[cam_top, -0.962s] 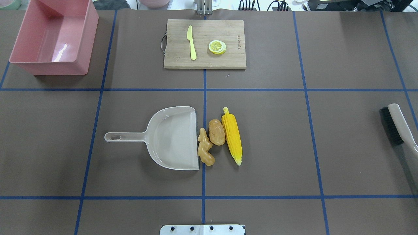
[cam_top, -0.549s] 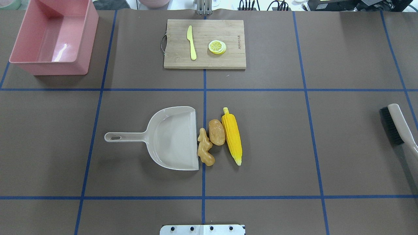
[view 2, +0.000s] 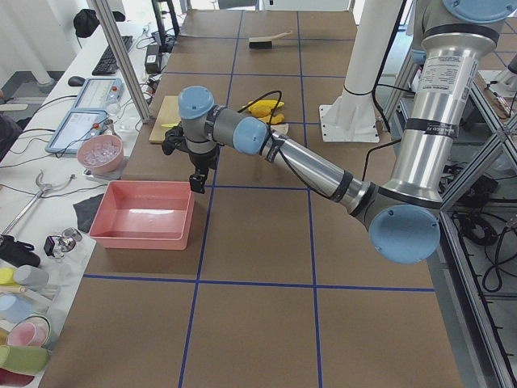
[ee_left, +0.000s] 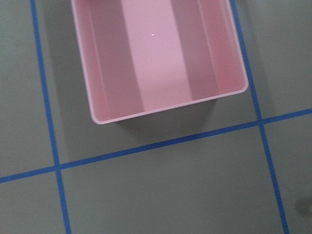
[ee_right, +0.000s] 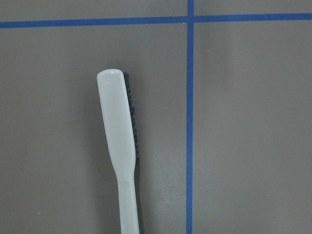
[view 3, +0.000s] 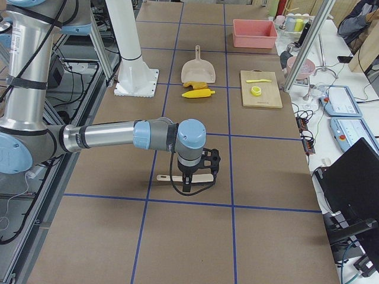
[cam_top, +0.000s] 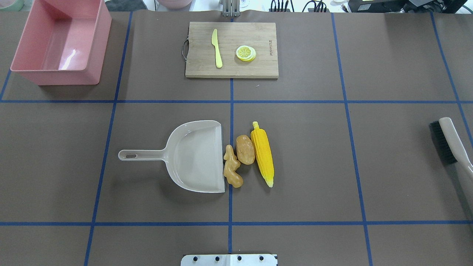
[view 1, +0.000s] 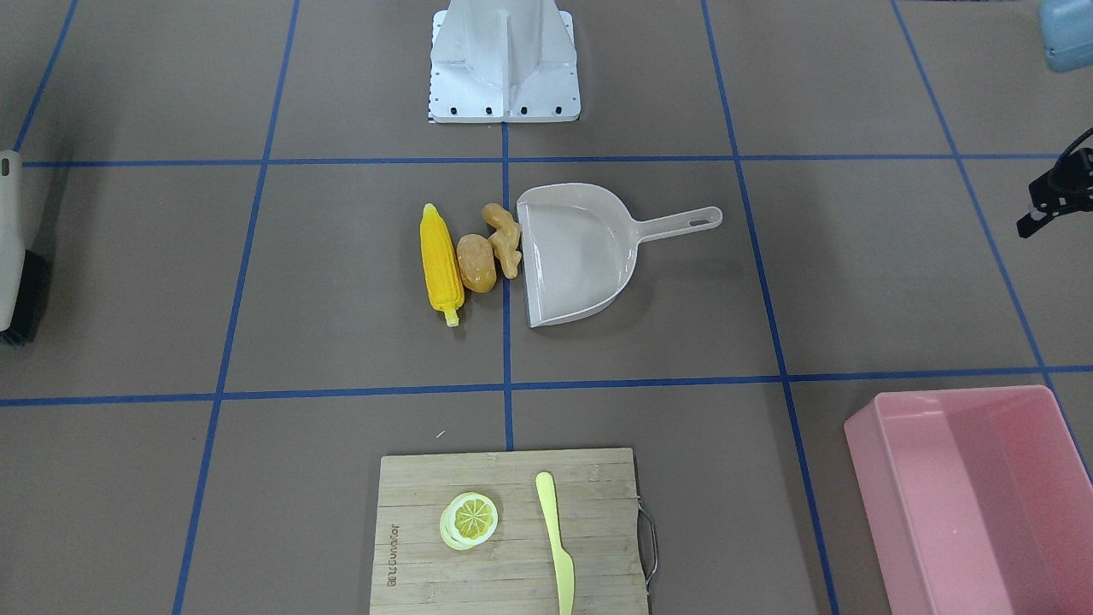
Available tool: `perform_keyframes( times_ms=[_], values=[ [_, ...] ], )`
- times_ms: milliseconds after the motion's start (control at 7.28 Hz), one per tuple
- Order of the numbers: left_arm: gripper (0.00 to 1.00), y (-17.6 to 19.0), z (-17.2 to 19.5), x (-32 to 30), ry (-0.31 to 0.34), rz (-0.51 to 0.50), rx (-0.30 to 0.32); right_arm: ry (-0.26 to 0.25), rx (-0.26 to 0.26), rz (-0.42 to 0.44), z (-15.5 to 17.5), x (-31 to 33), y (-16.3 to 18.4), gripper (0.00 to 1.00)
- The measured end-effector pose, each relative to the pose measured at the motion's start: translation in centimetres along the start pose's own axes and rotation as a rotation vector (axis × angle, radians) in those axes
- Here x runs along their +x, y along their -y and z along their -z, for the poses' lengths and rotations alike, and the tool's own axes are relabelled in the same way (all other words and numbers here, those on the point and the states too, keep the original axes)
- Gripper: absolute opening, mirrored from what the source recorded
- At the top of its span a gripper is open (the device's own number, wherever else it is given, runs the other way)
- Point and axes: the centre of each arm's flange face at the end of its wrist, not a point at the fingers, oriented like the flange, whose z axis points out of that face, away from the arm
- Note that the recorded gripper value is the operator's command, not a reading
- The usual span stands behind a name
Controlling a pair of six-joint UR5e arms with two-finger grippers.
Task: Sweep and dump trash into bin
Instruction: 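Move the left gripper down to the white dustpan handle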
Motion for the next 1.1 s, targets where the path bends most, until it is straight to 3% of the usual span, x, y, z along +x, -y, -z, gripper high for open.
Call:
perform_keyframes(
  times_ms=[412,824,1099],
  values=[
    [0.99,1.8,-1.9,8.6,-0.05,-0.201,-0.015,0.007,-0.052,-0.002,-1.9,-0.7,-2.2,0.99],
    [0.99,3.0,-4.3,17.6,-0.12,-0.647,-0.009,-0.008,-0.117,0.007,-4.9,-1.6,-3.3,0.97],
    [0.99,2.5,-6.3,22.4,-0.153,-0.849,0.015,-0.01,-0.134,0.011,-7.0,-0.9,-3.8,0.97]
  ],
)
